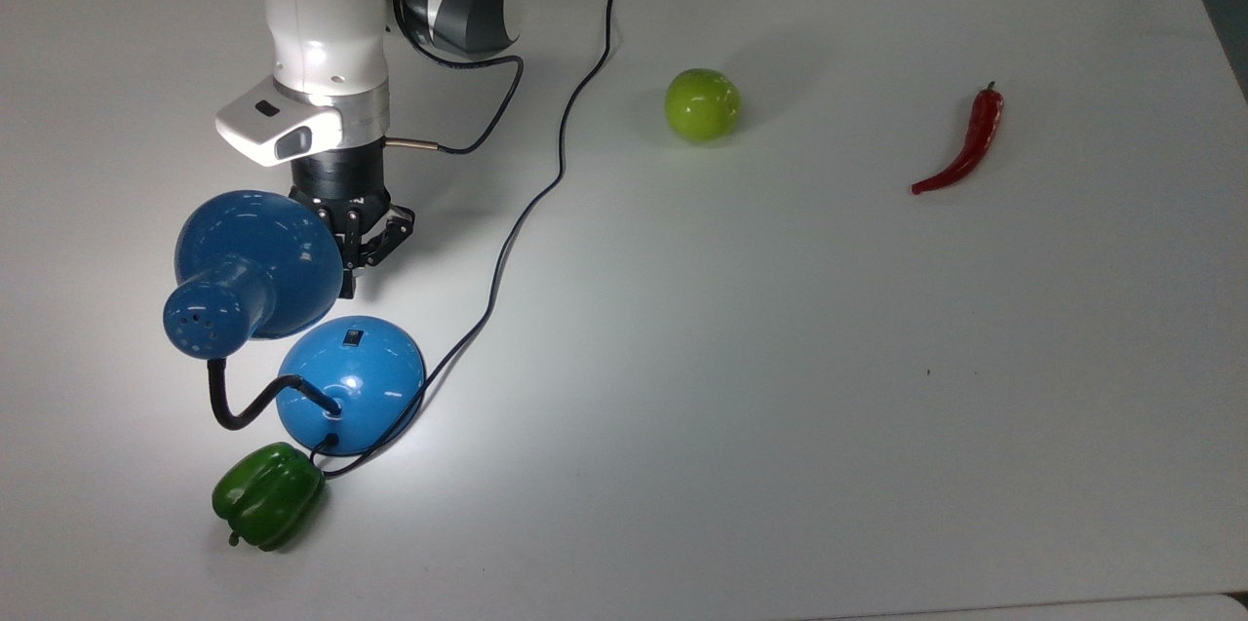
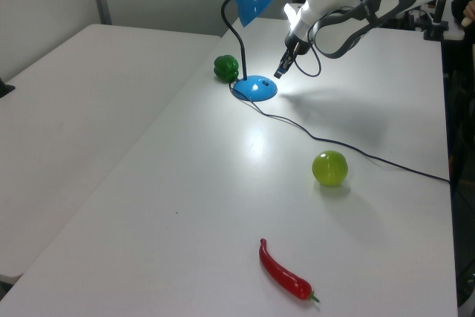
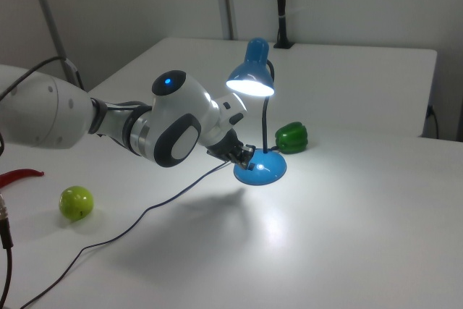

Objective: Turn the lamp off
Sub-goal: 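Press down on the lamp base switch with the gripper fingertips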

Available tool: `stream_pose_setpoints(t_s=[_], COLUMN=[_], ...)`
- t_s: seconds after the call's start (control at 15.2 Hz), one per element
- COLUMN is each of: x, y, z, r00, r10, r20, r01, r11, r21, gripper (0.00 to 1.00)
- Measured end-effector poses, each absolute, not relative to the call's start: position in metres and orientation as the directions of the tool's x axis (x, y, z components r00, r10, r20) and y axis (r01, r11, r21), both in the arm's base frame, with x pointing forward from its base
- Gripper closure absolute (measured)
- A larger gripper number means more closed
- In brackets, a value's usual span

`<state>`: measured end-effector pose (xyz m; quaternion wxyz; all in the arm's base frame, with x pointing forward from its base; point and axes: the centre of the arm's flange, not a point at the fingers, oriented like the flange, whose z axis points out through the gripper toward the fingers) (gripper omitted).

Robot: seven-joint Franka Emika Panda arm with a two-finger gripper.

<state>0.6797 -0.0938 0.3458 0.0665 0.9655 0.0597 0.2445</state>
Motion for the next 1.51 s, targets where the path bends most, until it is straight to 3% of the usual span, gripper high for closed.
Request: stream_pose_setpoints(t_s=[1.51], x=[0.705], y=[-0.095], z=[0.320], r00=[0.850], r10=[0.147], r20=[0.506], r01=[0.067], r11=[-0.983], r21=[0.172], gripper=[0.99])
